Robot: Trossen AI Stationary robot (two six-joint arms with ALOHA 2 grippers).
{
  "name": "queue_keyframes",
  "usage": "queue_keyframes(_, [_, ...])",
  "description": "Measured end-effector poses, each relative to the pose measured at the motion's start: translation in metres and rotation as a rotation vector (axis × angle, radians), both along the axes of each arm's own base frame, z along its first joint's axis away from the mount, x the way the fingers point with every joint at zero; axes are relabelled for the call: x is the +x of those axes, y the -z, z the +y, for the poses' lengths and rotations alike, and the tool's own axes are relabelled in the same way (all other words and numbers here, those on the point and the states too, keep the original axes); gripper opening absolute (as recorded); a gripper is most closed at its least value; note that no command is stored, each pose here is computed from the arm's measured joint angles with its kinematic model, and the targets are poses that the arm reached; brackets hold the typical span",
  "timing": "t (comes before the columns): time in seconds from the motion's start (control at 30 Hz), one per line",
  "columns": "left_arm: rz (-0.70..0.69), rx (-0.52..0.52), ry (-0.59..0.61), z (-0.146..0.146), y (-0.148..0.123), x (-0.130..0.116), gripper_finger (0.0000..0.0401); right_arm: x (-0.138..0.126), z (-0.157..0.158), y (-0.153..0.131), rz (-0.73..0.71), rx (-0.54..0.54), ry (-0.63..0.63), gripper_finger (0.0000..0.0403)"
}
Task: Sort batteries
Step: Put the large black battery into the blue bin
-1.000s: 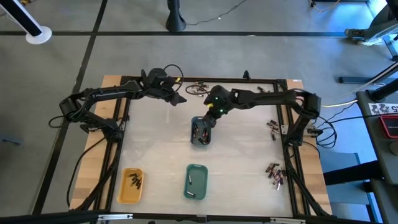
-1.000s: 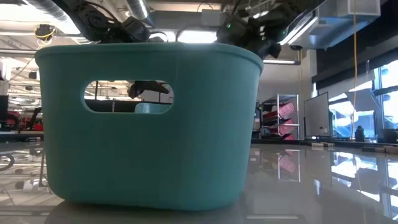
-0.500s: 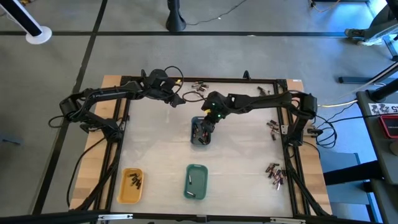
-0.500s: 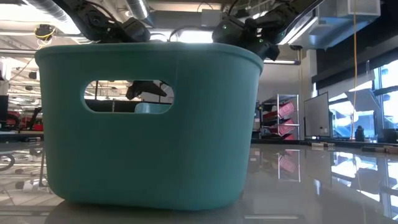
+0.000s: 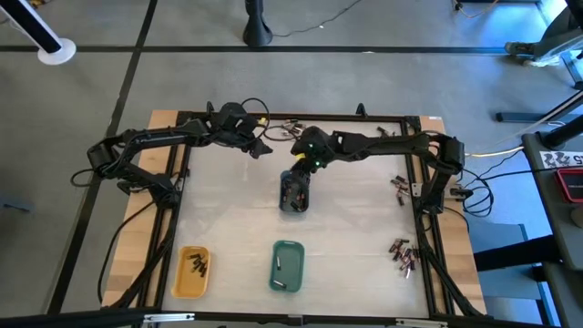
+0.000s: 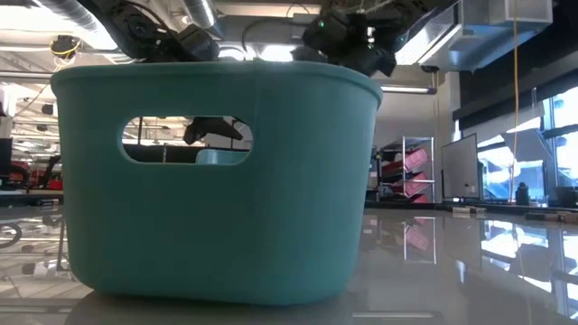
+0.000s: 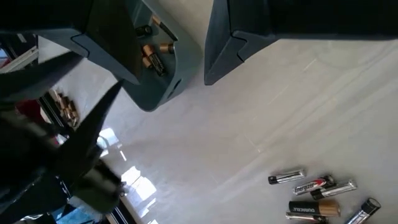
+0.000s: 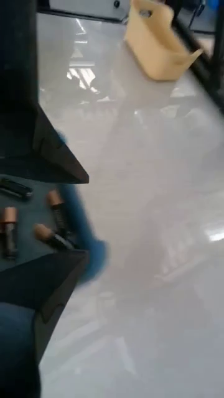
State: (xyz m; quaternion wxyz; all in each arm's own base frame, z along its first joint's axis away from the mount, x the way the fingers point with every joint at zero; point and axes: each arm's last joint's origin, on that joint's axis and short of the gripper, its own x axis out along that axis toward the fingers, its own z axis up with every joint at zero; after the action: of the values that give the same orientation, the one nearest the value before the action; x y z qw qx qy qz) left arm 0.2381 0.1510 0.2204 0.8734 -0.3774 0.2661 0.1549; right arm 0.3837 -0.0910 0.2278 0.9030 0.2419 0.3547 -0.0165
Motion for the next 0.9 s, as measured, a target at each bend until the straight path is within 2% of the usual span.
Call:
queue_keyframes(0.2, [0.000, 0.002, -0.004, 0.001, 0.000, 0.000, 0.0159, 0.005, -0.015, -0.037, -0.032, -0.044, -0.022, 0.0188])
queue_keyframes(0.47, [-0.031, 0.005, -0.017, 0.002, -0.003, 0.001, 0.0159, -0.005, -0.045, -0.077, -0.036, -0.097, -0.060, 0.0189])
queue_keyframes(0.67, [-0.049, 0.014, -0.022, 0.004, -0.004, 0.002, 0.0159, -0.024, -0.078, -0.085, 0.015, -0.084, 0.027, 0.0189])
queue_keyframes(0.9, [-0.059, 0.027, -0.001, 0.010, -0.005, -0.003, 0.0159, -0.068, -0.113, -0.086, 0.197, -0.063, 0.213, 0.0189])
